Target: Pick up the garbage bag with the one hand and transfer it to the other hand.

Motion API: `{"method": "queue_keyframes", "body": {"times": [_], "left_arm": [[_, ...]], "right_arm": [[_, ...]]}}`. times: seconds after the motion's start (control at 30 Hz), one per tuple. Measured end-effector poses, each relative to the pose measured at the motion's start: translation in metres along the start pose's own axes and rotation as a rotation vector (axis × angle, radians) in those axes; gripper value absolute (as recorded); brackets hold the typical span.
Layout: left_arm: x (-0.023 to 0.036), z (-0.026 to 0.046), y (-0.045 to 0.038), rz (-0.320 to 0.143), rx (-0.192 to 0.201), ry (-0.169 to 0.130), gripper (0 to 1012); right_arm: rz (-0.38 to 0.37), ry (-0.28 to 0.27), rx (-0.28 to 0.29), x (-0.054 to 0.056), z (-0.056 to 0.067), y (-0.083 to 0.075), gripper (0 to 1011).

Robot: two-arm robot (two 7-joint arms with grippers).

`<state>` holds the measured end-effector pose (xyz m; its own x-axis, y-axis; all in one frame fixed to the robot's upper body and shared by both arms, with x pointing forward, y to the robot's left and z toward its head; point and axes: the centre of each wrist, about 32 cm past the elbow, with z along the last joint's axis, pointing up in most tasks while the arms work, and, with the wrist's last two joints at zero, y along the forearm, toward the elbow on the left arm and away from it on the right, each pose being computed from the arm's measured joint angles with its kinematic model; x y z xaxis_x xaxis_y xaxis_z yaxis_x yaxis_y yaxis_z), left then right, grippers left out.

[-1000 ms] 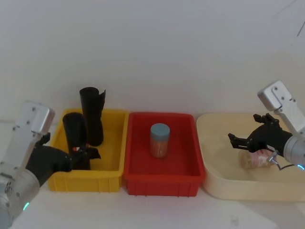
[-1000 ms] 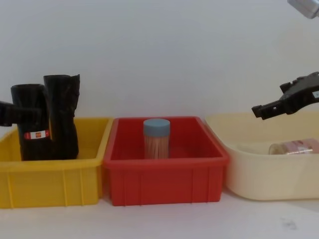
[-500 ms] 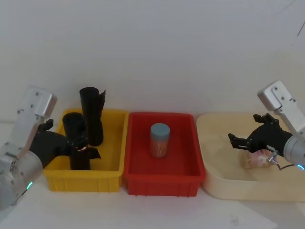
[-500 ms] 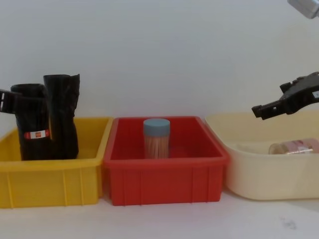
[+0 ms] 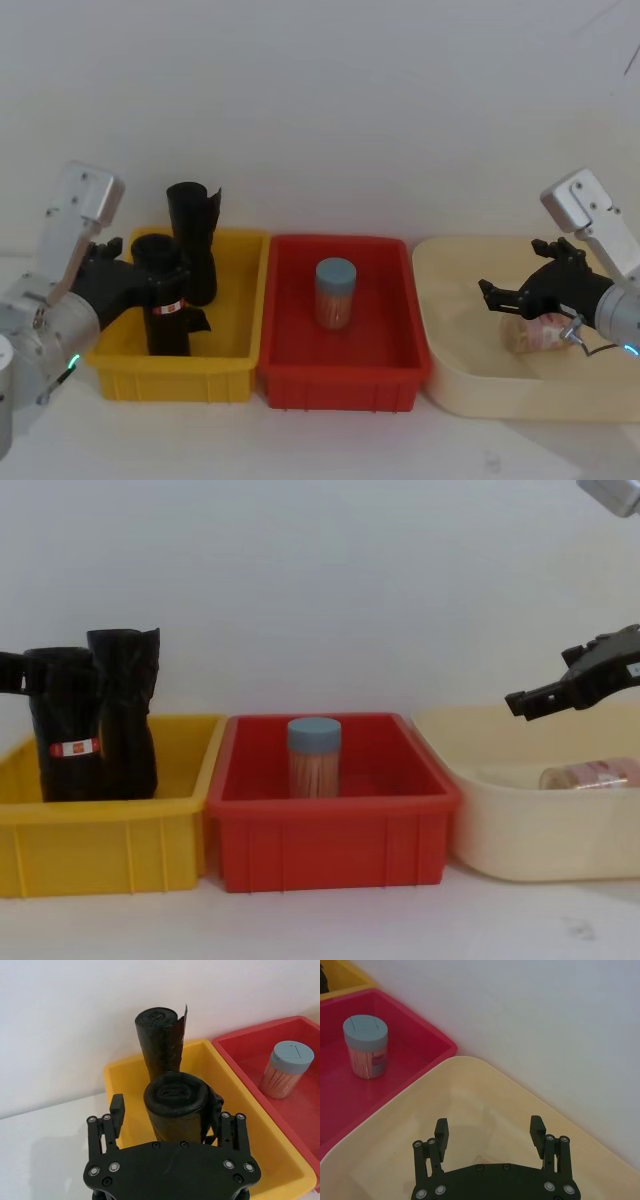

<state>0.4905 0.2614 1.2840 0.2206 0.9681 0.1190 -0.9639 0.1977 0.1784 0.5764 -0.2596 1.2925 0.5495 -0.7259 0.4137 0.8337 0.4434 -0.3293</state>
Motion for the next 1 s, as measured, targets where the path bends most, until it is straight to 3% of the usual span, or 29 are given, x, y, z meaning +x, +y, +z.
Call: {"method": "queue_keyframes", "body": {"times": [0.33, 0.47, 1.0], "left_arm": [[0.0018, 0.0018, -0.0076, -0.007, 0.009, 0.017, 773], [0.0021, 0.0023, -0.0092, -0.009, 0.010, 0.021, 623], [0.0021, 0.0042, -0.0122, -0.011, 0.008, 0.025, 497]], "right_arm": [[0.000, 0.000, 0.000, 0.000, 0.000, 0.000, 1001], [0.000, 0.000, 0.000, 0.000, 0.000, 0.000, 1001], [0.000, 0.000, 0.000, 0.000, 0.000, 0.000, 1001]]}}
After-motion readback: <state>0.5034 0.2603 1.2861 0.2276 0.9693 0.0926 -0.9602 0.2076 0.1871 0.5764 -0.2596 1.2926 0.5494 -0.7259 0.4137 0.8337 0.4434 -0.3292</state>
